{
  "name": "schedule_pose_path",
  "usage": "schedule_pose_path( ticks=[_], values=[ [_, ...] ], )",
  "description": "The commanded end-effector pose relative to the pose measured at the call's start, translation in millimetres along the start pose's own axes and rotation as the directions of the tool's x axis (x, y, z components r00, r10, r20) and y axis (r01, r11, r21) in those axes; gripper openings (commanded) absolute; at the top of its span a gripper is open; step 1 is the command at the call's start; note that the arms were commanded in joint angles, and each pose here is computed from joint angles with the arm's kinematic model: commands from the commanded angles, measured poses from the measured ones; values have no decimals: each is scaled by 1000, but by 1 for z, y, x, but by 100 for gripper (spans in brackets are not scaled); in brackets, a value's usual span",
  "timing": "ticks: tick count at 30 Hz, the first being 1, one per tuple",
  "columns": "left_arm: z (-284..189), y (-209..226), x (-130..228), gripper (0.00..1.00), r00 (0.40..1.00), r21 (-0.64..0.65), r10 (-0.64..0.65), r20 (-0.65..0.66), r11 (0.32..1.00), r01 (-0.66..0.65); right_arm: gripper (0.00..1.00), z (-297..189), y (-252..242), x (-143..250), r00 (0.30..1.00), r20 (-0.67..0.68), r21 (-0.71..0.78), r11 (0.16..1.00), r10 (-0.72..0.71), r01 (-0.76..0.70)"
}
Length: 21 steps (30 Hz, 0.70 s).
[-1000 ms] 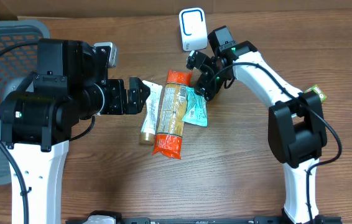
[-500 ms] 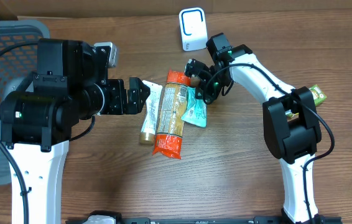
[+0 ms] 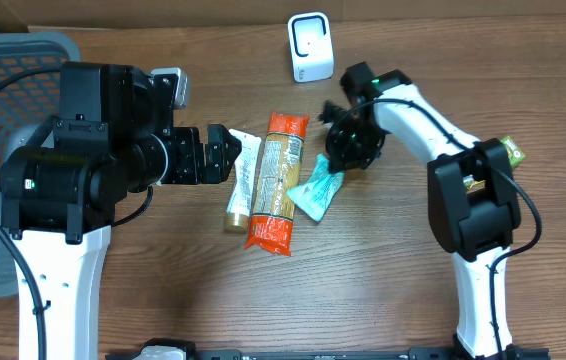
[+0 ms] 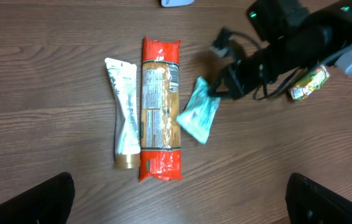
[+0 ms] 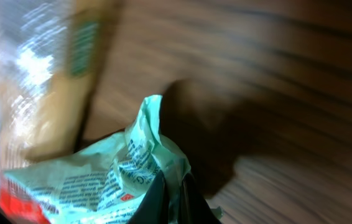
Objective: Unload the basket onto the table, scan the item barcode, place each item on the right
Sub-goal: 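Move the right gripper to the teal pouch and grasp it, then drag the teal pouch rightward and lift it with the right gripper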
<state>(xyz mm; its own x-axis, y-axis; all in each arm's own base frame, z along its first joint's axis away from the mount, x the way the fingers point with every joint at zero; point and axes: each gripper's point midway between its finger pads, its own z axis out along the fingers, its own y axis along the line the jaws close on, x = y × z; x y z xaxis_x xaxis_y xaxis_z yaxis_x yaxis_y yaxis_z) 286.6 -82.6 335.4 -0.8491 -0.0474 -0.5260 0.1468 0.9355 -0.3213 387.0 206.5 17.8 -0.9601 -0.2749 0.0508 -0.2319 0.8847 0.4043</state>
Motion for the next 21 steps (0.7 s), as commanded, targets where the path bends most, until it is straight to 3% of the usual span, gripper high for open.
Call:
schedule_pose_path(
  ticks=[1,4,9,13,17,21],
  values=[
    [1,-4,0,100,1000,12,28,-3,1000,-28,4,-11,-59,-5,882,65,76,879,466,-470],
    [1,-4,0,100,1000,12,29,-3,1000,-29,4,-21,-82,-3,800,81,64,798,595,-600],
    [1,-4,0,99,1000,12,29,-3,1000,-29,5,-29,-97,16,783,23,82,779,622,-622],
    [1,-4,0,100,1000,12,28,-3,1000,-28,18,-37,-94,28,798,-15,90,795,603,-600],
    [1,-4,0,100,1000,12,29,-3,1000,-29,29,-69,-67,16,862,40,-29,863,505,-504],
    [1,-4,0,100,1000,12,28,-3,1000,-28,54,-111,-48,17,896,130,-56,906,424,-420]
  ],
)
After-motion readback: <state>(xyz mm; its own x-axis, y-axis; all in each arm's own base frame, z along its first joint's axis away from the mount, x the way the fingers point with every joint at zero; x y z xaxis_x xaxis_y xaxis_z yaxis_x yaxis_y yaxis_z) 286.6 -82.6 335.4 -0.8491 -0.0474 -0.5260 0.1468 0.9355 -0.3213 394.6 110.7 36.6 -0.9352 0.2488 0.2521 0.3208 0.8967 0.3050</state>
